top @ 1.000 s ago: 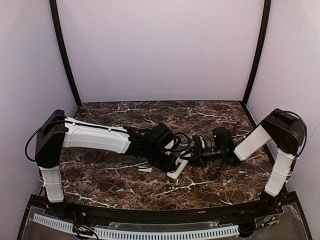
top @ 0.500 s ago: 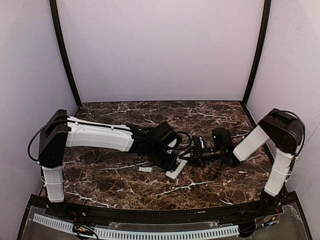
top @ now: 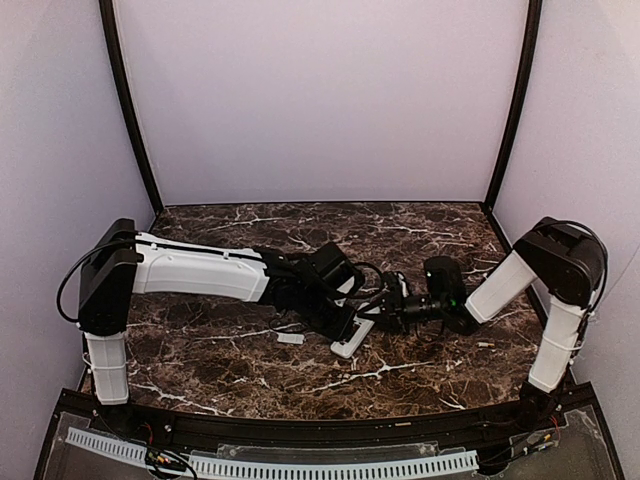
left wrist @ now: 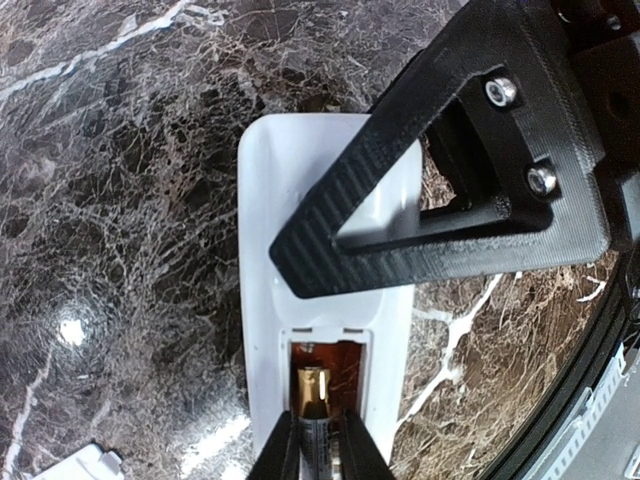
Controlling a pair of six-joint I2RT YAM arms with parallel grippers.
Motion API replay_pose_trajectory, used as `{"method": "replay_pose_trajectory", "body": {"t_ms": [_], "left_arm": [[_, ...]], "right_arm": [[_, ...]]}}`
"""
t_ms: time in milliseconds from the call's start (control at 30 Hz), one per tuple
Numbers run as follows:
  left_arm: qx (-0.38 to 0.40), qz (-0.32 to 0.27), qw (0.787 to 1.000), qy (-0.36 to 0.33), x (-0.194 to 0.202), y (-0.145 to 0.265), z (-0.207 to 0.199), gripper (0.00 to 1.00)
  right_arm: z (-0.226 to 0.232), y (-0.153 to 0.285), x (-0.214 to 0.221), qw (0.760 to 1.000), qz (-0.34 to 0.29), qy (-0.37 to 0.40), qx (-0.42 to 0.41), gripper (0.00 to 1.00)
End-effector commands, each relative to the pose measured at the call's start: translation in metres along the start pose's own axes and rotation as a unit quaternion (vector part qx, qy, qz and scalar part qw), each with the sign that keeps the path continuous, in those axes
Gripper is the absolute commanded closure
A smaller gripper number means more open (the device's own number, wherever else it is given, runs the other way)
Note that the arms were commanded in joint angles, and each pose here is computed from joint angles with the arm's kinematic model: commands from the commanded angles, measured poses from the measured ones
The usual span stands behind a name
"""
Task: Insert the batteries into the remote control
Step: Place the battery in the battery compartment, then load the battery into the battery compartment.
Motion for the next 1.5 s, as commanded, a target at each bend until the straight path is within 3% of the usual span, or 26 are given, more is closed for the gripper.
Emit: {"method": "replay_pose_trajectory", "body": {"t_ms": [0,400,533,600,633,700,767,900,1100,1200,1467], "left_arm": [[0.001,-0.002,1.0,-0.01,-0.003,0.007,-0.003,0.83],[0.042,-0.085,0.995,-0.035,-0.012,0.041,-0.01,0.72],[0.039,-0.156,0.983,-0.087,-0.004,0.067,-0.004,0.53],[0.028,-0.204,0.971,-0.121,0.005,0.084,0.002,0.39],[0.027,-0.234,0.962,-0.141,0.012,0.094,0.004,0.25],[0.028,-0.259,0.95,-0.173,0.021,0.105,0.01,0.09],[0.045,-0.265,0.937,-0.223,0.029,0.111,0.01,0.06],[0.1,-0.249,0.895,-0.357,0.047,0.11,0.003,0.16],[0.143,-0.224,0.828,-0.494,0.066,0.096,-0.006,0.35],[0.149,-0.201,0.812,-0.527,0.066,0.086,-0.012,0.47],[0.163,-0.153,0.787,-0.575,0.072,0.06,-0.023,0.61]], "right_arm": [[-0.002,-0.003,0.005,1.0,0.02,0.0,-0.019,1.0],[-0.008,-0.003,0.009,0.999,0.034,-0.003,-0.024,1.0],[-0.006,-0.004,0.01,0.998,0.052,0.007,-0.035,1.0],[-0.005,-0.004,0.011,0.997,0.062,0.012,-0.038,1.0],[-0.004,-0.004,0.012,0.997,0.067,0.014,-0.039,1.0],[-0.004,-0.004,0.013,0.996,0.074,0.017,-0.039,1.0],[-0.004,-0.004,0.014,0.996,0.084,0.018,-0.039,1.0],[-0.004,-0.004,0.016,0.993,0.105,0.022,-0.043,1.0],[0.0,-0.009,0.019,0.989,0.138,0.035,-0.043,1.0],[0.003,-0.013,0.02,0.987,0.151,0.041,-0.045,1.0],[0.007,-0.022,0.022,0.981,0.178,0.055,-0.047,1.0]]}}
Point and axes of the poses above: each gripper's point midway between its finger pads, its own y axis back along the fingers, its own z axis along the line the jaws close on, x = y × z, the point moved 10 cm from there along y, back along the fingers, and after that the axes turned 7 degrees about -y, right-handed, at the moved point
